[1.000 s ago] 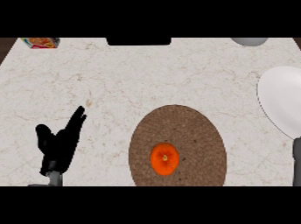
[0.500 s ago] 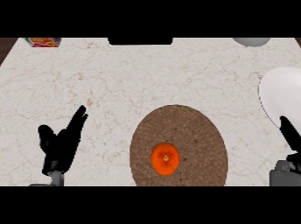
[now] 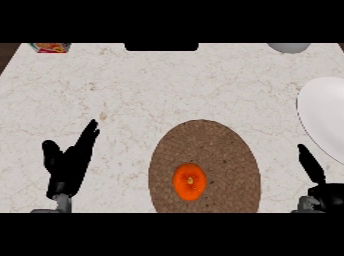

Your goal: Pick the tomato from the placemat and place it in the plate

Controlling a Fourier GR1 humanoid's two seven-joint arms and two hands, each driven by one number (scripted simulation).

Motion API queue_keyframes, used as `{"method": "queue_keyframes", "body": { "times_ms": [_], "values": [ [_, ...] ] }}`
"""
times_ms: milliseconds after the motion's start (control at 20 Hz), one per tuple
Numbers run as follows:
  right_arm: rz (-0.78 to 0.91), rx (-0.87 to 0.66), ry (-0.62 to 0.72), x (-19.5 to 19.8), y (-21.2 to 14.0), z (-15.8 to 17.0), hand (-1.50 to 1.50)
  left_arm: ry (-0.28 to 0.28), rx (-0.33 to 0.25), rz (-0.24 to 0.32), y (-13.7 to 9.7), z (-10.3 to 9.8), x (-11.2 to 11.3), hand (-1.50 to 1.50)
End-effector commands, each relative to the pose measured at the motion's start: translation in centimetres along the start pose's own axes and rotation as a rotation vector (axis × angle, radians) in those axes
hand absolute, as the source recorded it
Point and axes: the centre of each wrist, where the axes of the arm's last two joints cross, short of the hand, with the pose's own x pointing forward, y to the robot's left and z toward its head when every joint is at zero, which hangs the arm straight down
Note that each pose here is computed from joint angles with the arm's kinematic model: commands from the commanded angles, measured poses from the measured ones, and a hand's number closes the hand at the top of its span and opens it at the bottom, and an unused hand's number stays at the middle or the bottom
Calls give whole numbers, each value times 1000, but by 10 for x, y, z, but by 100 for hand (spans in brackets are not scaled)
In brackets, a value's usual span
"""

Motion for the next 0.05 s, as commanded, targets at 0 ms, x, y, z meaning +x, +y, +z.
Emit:
{"method": "queue_keyframes", "body": {
  "times_ms": [0],
  "values": [
    [-72,-18,23,14,7,10,-150,52,-27,18,-8,2,-11,0]
  ]
}}
